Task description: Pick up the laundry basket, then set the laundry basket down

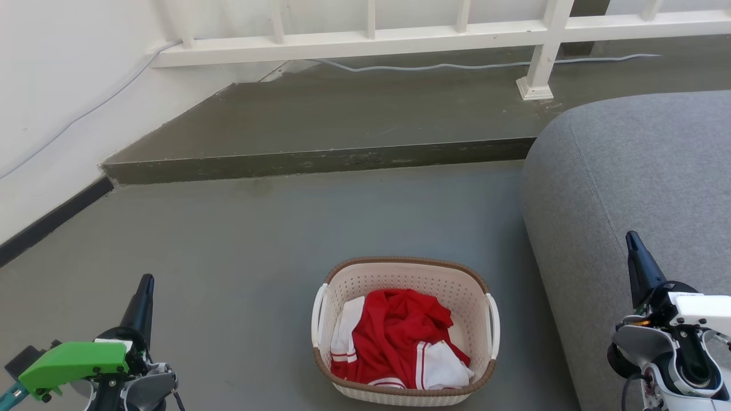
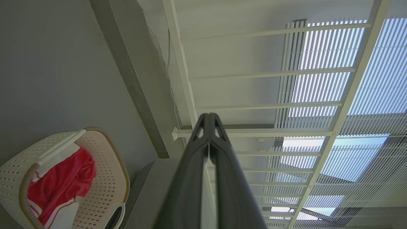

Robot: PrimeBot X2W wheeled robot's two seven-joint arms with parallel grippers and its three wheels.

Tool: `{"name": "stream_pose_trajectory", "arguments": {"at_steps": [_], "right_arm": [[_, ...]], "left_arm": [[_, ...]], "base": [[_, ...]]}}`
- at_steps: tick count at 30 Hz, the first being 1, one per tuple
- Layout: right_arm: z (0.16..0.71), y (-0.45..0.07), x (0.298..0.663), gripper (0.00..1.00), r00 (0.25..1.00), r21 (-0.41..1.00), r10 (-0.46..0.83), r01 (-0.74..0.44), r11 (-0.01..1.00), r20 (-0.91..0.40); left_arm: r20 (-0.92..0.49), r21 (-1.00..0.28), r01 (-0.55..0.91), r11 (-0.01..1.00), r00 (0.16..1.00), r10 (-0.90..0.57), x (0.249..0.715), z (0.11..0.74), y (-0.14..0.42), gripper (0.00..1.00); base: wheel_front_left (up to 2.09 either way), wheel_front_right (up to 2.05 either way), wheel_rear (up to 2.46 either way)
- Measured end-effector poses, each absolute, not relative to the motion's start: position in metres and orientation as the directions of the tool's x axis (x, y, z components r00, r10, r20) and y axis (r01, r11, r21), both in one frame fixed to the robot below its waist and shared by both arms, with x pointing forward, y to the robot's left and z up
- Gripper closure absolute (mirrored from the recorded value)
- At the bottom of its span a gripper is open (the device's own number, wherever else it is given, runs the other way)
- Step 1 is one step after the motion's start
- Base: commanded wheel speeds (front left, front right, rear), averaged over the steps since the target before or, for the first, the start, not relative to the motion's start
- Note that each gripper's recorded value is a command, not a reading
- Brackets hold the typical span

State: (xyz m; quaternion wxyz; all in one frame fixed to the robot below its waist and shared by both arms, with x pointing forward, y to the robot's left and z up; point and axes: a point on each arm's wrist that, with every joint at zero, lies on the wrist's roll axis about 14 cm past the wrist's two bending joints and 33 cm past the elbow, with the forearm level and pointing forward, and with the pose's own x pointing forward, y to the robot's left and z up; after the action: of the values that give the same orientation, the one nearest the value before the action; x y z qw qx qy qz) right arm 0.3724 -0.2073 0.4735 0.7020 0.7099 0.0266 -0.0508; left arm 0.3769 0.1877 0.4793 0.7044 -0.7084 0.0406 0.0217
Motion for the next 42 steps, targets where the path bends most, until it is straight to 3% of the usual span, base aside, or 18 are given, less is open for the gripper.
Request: {"name": "stream_pose_trajectory", "arguments": {"at_steps": [42], "right_arm": [[0.4742,-0.2073,0.3726,1.0,0.994,0.994,-0.033,0.107,-0.015,-0.107]], "left_arm": [[-0.087,-0.996,-0.087,-0.005,0.996,-0.027,0.377,0.4795,0.1876,1.0]], "base": [[0.0,0.0,0.0]]}}
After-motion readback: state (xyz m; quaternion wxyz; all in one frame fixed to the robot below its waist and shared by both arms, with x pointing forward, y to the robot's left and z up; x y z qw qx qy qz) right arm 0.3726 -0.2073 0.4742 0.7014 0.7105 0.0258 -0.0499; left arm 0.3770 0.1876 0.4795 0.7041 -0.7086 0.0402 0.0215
